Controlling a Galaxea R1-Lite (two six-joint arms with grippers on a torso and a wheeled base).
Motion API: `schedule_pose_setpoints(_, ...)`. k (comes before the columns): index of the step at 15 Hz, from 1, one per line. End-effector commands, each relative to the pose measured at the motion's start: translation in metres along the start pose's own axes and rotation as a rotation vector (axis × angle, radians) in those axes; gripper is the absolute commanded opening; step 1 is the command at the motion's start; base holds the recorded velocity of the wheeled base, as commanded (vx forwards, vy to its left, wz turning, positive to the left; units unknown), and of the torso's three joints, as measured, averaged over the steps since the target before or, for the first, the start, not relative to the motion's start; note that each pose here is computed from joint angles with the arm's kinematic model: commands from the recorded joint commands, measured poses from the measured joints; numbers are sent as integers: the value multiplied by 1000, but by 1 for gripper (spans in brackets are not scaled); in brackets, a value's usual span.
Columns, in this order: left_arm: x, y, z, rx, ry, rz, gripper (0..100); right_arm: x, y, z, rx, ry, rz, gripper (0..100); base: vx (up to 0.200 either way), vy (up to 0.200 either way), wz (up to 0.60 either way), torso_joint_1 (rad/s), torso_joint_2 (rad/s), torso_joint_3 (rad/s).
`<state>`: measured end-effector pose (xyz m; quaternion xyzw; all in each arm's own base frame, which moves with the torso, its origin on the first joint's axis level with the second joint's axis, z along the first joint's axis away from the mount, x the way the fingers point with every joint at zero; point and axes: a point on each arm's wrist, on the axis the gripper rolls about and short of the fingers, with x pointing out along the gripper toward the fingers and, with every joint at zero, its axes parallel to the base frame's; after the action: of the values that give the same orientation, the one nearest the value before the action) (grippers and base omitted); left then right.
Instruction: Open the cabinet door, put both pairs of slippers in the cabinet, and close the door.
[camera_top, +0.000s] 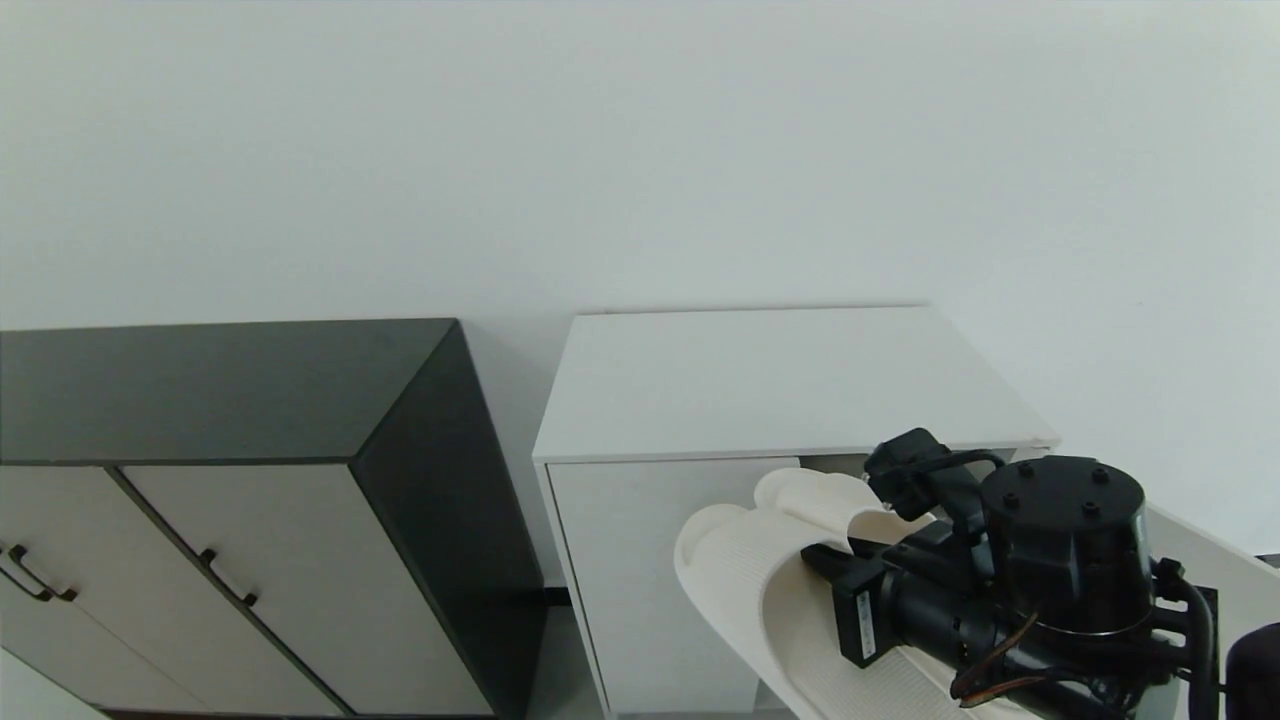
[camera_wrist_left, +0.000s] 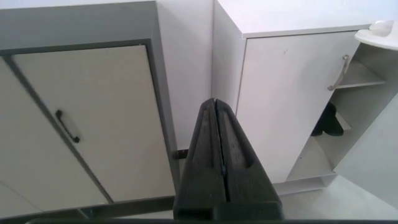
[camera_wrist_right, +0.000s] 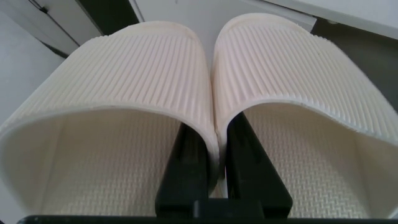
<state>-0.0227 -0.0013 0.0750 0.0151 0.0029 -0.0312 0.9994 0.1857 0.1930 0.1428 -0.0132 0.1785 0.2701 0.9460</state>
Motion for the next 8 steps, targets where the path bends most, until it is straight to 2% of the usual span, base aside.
schedule_pose_setpoints(1, 0, 0, 0, 0, -1, 1, 0, 0, 0, 0, 0, 2, -2, 0, 0, -200, 0, 12, 2, 2)
schedule_pose_setpoints(8, 0, 0, 0, 0, -1, 1, 0, -1, 0, -2, -4, 7, -1, 0, 0, -200, 0, 0, 2, 2)
